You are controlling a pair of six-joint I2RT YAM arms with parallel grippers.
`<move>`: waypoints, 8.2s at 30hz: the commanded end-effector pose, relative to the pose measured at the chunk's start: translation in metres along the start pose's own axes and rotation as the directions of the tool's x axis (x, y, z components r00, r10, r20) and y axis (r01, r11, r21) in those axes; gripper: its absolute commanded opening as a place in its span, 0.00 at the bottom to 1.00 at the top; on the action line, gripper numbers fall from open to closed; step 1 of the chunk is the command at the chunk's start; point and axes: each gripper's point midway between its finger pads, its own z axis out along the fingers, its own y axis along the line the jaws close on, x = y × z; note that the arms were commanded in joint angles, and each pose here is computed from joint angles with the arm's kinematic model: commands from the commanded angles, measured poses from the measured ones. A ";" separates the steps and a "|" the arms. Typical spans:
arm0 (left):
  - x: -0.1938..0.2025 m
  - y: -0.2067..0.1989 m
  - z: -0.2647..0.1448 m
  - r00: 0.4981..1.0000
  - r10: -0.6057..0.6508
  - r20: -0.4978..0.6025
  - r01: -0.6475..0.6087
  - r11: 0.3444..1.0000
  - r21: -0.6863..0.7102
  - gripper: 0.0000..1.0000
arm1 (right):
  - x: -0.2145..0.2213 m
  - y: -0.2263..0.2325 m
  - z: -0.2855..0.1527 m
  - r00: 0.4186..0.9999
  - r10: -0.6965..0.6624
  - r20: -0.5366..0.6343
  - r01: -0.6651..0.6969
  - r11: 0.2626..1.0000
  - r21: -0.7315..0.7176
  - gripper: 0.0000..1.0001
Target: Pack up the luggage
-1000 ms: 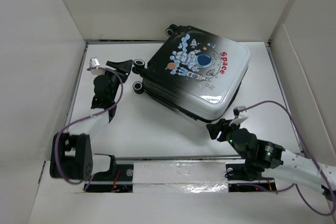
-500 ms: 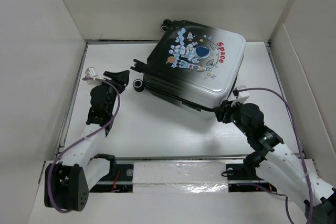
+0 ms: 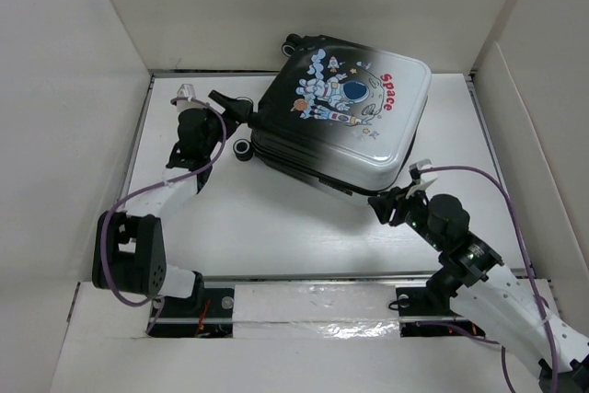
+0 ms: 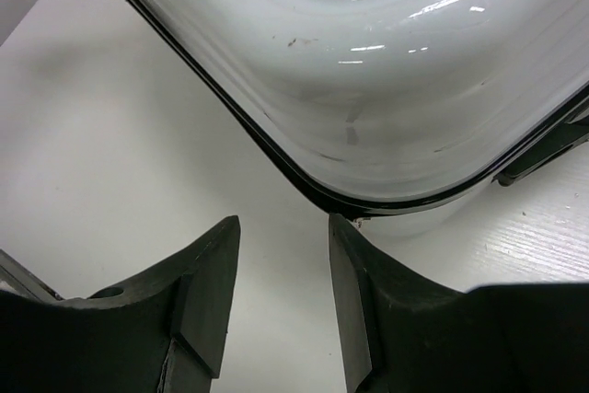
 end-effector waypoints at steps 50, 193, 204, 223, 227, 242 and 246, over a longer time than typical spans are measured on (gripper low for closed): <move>-0.044 -0.066 0.050 0.946 -0.323 0.021 0.292 0.879 0.377 0.00 | 0.010 -0.012 0.004 0.998 0.065 -0.022 -0.062 0.994 0.087 0.70; 0.001 -0.011 -0.108 0.970 -0.173 0.169 0.125 0.957 0.263 0.00 | 0.009 -0.027 0.076 0.995 -0.025 0.100 0.030 0.998 -0.049 0.00; 0.017 -0.007 -0.114 0.981 -0.154 0.118 0.115 0.952 0.285 0.00 | 0.041 0.110 0.116 0.993 -0.106 -0.060 0.095 0.983 -0.160 0.00; 0.035 -0.022 -0.138 1.000 -0.017 0.018 0.011 0.945 0.328 0.00 | 0.074 0.208 0.179 0.979 -0.188 -0.075 0.150 0.922 -0.356 0.00; 0.060 -0.024 -0.135 0.997 -0.042 -0.068 0.063 0.931 0.359 0.00 | 0.046 0.131 0.146 0.988 -0.144 -0.054 0.121 0.946 -0.299 0.00; 0.181 -0.157 -0.123 0.960 0.086 -0.266 0.070 0.847 0.527 0.00 | 0.021 0.053 0.067 0.991 -0.111 -0.074 0.088 0.958 -0.271 0.00; 0.183 -0.175 -0.116 0.948 0.103 -0.300 0.088 0.823 0.562 0.00 | 0.050 0.104 0.064 0.992 -0.083 -0.099 0.041 0.929 -0.367 0.00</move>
